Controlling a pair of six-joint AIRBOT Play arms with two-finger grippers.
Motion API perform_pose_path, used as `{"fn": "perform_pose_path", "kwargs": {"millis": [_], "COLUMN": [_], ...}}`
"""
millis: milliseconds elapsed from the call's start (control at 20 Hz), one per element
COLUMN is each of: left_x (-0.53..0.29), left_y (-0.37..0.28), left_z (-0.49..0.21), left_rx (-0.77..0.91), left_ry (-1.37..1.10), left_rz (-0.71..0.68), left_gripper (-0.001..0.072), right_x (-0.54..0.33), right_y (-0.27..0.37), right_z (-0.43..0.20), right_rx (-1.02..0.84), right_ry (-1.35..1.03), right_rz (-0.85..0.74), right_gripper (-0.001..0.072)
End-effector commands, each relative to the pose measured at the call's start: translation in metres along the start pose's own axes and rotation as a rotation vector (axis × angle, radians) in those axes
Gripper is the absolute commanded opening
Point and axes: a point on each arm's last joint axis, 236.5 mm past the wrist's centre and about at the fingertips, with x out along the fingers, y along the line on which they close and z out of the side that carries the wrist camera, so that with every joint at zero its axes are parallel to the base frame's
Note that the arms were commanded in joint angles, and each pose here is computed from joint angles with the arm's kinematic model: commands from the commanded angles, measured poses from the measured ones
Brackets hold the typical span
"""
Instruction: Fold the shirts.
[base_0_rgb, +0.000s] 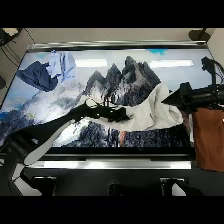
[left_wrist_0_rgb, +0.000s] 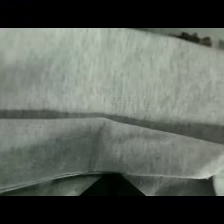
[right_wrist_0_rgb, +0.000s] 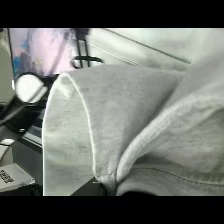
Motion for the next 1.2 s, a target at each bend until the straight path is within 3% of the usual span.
{"fn": "perform_pose_path", "kwargs": {"millis": [0,150,350,550,750,1000,1050,1150], "left_x": [0.043,0.021,-0.117,-0.300,-0.443,-0.507,-0.506,-0.497], "left_y": [-0.022,-0.016,0.044,0.082,0.077,0.053,0.048,0.045], "left_z": [-0.042,-0.030,0.041,0.089,0.094,0.078,0.076,0.075], "left_rx": [-0.005,0.117,0.302,0.293,0.192,0.193,0.203,0.212], "left_ry": [0.142,0.140,-0.001,-0.233,-0.520,-0.673,-0.675,-0.656], "left_rz": [-0.074,-0.043,0.365,0.658,0.719,0.750,0.744,0.734], "left_gripper": [0.0036,0.0032,0.0033,0.0034,0.0035,0.0035,0.0036,0.0036], "right_x": [-0.015,-0.015,-0.006,0.069,0.177,0.300,0.315,0.331], "right_y": [0.023,0.025,0.036,0.063,0.078,0.049,0.047,0.059], "right_z": [-0.012,-0.013,-0.006,-0.003,-0.010,0.008,0.018,0.035], "right_rx": [-0.016,-0.036,-0.067,-0.151,-0.143,0.047,0.118,0.257], "right_ry": [-0.043,-0.042,-0.027,0.079,0.210,0.218,0.181,0.125], "right_rz": [0.010,0.018,0.088,0.165,0.246,0.227,0.248,0.347], "right_gripper": [0.0046,0.0046,0.0046,0.0047,0.0047,0.0048,0.0092,0.0437]}}
